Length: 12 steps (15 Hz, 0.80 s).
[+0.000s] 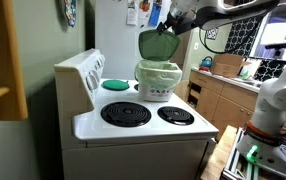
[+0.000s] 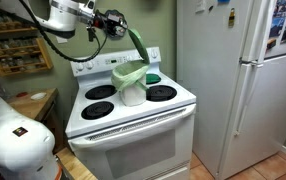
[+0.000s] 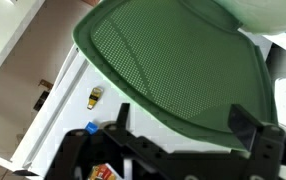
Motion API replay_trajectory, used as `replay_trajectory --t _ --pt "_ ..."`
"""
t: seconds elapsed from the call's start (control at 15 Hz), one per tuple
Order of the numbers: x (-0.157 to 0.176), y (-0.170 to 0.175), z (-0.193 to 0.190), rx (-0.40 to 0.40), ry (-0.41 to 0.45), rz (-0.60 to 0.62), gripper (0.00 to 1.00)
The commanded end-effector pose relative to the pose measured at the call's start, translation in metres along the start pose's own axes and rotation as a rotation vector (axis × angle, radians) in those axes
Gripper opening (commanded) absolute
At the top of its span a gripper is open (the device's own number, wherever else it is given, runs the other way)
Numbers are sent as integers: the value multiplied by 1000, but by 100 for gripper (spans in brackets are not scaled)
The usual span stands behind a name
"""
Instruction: Open the trash lid
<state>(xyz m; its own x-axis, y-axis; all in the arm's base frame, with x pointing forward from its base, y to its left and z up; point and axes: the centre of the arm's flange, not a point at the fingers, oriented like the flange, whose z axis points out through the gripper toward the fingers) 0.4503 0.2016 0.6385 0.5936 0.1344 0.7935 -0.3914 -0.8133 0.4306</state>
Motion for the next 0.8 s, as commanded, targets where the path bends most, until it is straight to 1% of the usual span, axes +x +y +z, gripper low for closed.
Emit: replay_trajectory --t 0.0,0.07,0.2,0.27,0.4,0.47,0.53,0.6,0.73 --pt "-9 14 -39 -70 -43 -23 100" --pt "-11 16 -46 -95 -55 -29 100" --pt "-19 20 -60 -105 -98 -7 100" --pt "-24 20 -65 -84 -151 37 100" --pt "-34 20 -75 -1 -238 85 100" --pt "-39 19 -81 50 -266 100 100" --pt "-43 19 -86 81 -310 121 100" --pt "-47 20 -90 103 -359 140 100" --pt "-54 20 -98 134 -400 161 100"
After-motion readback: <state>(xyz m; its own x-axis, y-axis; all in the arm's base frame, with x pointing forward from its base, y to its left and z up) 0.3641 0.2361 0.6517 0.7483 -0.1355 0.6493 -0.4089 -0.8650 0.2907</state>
